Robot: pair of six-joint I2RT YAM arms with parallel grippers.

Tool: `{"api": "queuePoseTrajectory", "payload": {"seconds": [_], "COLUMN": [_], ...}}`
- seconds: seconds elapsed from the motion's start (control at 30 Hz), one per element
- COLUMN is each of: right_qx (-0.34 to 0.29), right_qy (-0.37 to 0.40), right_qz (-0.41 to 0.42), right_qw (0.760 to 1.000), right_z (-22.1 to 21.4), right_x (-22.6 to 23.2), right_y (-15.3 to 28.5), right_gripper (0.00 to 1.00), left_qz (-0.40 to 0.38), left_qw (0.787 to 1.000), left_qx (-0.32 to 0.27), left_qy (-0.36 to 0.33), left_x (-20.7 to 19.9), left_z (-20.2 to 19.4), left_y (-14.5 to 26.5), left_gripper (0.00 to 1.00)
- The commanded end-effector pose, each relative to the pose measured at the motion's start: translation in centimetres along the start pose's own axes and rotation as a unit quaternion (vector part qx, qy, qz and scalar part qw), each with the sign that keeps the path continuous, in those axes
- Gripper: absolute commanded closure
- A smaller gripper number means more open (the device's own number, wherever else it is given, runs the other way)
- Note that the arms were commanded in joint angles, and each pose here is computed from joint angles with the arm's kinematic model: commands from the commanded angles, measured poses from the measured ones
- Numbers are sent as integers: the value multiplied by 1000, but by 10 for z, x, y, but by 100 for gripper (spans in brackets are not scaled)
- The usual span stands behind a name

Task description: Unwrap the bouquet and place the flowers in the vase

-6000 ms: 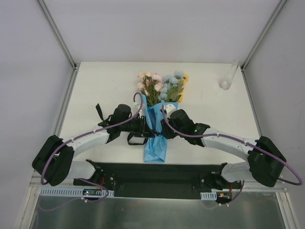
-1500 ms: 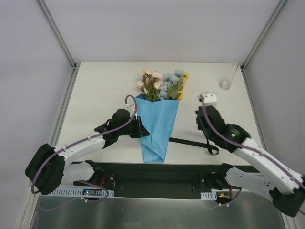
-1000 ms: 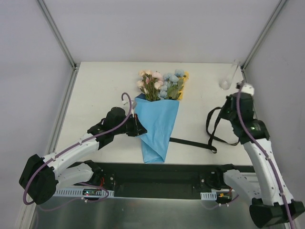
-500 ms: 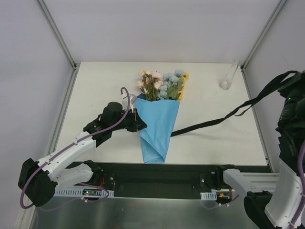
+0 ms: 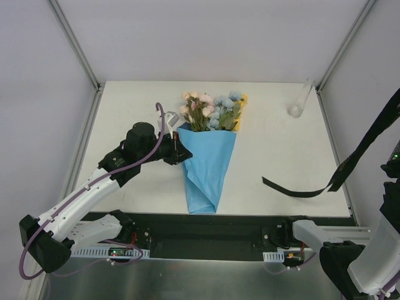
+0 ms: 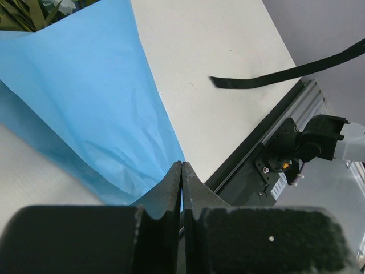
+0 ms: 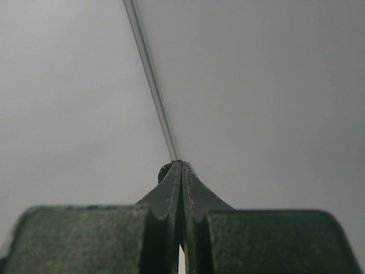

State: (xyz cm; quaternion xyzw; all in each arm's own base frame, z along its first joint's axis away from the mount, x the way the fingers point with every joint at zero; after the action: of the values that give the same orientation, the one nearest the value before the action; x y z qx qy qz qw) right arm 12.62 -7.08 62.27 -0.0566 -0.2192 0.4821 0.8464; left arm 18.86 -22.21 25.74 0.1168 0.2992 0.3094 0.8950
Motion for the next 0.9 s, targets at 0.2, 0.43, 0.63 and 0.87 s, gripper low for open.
{"api": "queuePoseTrajectory", "payload": {"seconds": [0.2,0.43,0.63,0.87], "right_qx": [159,450,508,484], "right_qy": [-97,-40,65,23], "right_qz": [63,15,-78,-254], "right_qw": [981,892,855,837], "right_z": [-146,-343,-417,-413], "right_x": [37,17,-33,-109], "right_y": [-5,64,91,110], "right_gripper": [99,99,99,99], "left_qz": [22,-46,-109,-75], "left_qw": [997,995,990,991], "left_qx": [0,41,77,62], "left_qy": [-78,-72,-44,-92], "left_x": [-1,-25,-39,-32], "left_z": [4,-19,-40,-45], "left_y": [12,18,28,58], "left_gripper": [100,100,100,84]}}
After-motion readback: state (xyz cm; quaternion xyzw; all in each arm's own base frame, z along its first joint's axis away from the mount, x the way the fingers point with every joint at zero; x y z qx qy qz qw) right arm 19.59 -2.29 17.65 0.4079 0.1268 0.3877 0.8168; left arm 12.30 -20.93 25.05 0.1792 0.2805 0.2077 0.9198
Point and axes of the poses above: each gripper's point midway between its finger pads, its own y axis back along the fingers, its own x axis along the line the jaws close on, z = x × y, the point moved 4 cm from there along y, back along the fingers, and after that the axes turned 7 degrees about -y, right-handed, at the moved point
